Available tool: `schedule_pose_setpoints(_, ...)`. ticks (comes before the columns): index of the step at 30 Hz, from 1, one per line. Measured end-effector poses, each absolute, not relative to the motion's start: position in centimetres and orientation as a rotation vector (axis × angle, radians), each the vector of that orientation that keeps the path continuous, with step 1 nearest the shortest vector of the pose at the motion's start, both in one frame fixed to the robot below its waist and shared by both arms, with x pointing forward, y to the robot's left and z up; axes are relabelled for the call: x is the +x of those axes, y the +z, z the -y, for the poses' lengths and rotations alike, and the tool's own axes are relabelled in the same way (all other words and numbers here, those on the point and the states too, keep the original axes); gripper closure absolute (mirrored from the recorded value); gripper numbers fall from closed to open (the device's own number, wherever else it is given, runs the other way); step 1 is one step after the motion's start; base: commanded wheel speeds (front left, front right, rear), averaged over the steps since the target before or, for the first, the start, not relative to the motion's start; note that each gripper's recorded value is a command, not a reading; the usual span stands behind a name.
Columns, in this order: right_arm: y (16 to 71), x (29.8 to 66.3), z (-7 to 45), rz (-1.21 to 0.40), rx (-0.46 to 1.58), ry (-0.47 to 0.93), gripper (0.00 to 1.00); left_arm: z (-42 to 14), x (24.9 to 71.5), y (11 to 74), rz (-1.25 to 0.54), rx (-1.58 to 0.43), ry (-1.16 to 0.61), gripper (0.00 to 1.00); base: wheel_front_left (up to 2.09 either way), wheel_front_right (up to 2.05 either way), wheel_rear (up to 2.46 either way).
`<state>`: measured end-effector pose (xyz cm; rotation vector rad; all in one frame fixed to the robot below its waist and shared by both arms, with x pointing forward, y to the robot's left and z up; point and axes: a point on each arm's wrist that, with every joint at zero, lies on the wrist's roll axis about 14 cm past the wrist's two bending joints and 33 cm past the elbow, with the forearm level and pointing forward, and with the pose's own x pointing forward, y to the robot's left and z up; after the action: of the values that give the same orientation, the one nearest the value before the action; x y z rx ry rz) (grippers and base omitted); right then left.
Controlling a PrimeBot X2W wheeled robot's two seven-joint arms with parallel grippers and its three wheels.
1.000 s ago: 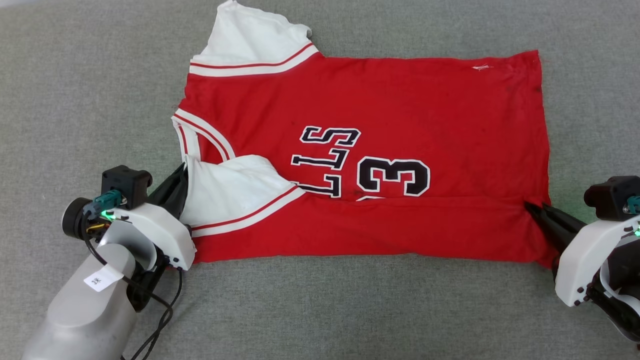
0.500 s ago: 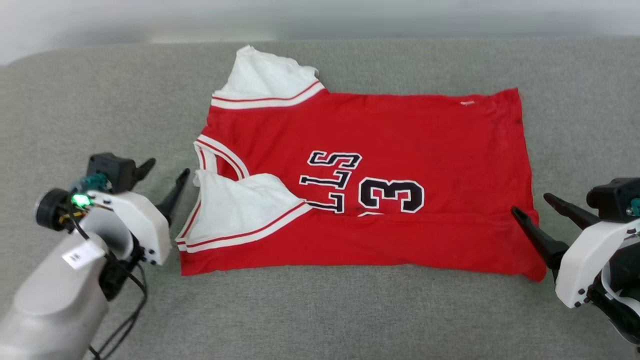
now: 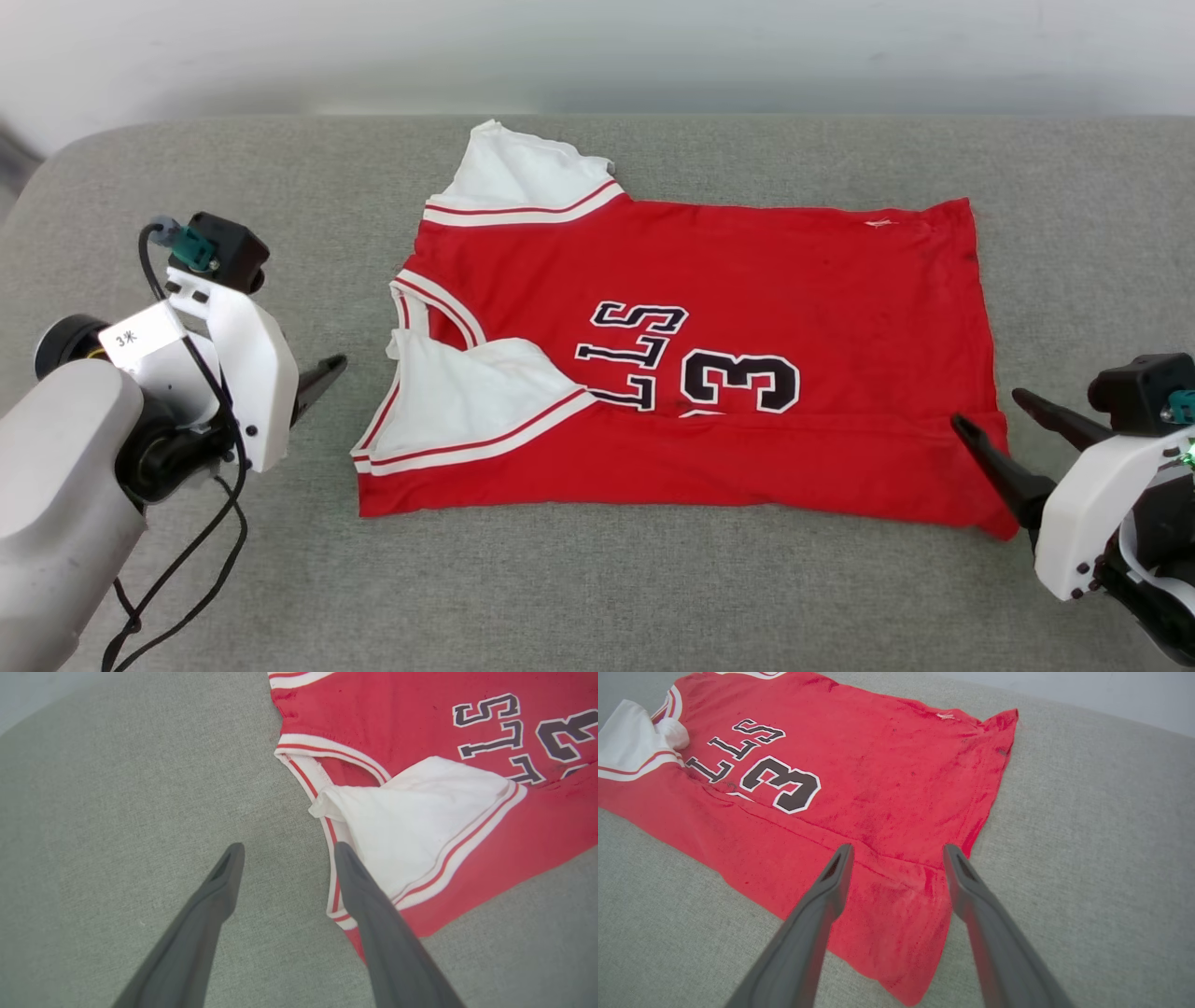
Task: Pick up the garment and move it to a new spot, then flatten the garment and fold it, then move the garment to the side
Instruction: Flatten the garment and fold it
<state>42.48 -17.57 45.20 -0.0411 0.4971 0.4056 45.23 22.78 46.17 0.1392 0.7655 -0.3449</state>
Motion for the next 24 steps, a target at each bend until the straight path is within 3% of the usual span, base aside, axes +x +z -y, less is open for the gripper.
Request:
schedule_pose_setpoints(12, 44.1, 41.4, 18.3, -0.560, -0.032, 0.385, 0.00, -20.9, 41.0, 41.2, -1.148, 0.103, -0.440, 0.00, 0.00, 0.00, 0.00)
schedule_pose_setpoints(24, 43.1, 42.1, 18.5, -0.589, -0.023, 0.376, 0.00, -19.7, 39.2, 36.9, -1.291, 0.070, -0.472, 0.00, 0.00, 0.00, 0.00)
